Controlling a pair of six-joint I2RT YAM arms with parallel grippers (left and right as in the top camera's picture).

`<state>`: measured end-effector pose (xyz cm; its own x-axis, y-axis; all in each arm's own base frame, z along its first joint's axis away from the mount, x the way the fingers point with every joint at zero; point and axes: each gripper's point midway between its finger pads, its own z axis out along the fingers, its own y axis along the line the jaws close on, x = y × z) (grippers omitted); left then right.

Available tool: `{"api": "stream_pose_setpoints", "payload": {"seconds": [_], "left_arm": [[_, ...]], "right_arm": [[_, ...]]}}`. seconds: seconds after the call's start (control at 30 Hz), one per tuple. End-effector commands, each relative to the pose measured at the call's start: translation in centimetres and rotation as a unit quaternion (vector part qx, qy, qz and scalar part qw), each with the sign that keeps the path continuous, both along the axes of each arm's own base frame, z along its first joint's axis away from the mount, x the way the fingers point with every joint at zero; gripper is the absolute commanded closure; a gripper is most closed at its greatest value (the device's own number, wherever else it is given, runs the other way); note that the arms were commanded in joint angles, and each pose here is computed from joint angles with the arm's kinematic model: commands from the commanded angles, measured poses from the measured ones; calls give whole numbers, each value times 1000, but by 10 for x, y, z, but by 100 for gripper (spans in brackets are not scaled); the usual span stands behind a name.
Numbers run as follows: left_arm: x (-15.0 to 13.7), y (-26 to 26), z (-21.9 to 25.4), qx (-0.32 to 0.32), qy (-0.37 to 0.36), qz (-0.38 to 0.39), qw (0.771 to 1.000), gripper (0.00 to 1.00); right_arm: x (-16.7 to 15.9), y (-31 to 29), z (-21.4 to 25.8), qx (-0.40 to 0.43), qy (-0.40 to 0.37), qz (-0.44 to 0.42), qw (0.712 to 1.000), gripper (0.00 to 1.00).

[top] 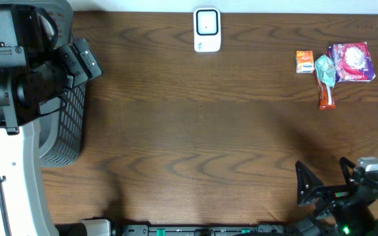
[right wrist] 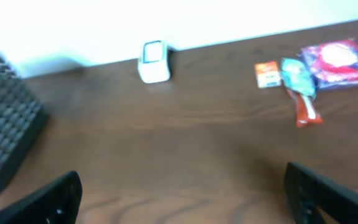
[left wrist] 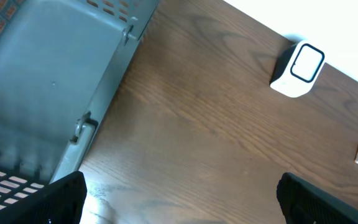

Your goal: Scan the item barcode

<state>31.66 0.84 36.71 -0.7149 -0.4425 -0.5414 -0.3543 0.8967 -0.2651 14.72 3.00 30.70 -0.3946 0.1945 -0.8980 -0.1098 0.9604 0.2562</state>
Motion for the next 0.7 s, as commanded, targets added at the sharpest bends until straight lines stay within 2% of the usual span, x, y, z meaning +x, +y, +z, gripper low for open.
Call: {"api": "stream_pose_setpoints", "payload": {"seconds": [0.0, 0.23, 0.67], "left_arm": [[1, 3, -3, 7, 5, -1, 1000, 2], [1, 3, -3, 7, 5, -1, 1000, 2], [1, 3, -3, 7, 5, -1, 1000, 2]], "right_arm": [[9, -10, -21, -38, -12, -26, 999, 1], [31, 0, -40, -73, -72, 6, 995, 1], [72, -7, -85, -73, -160, -24, 984, 1]]}}
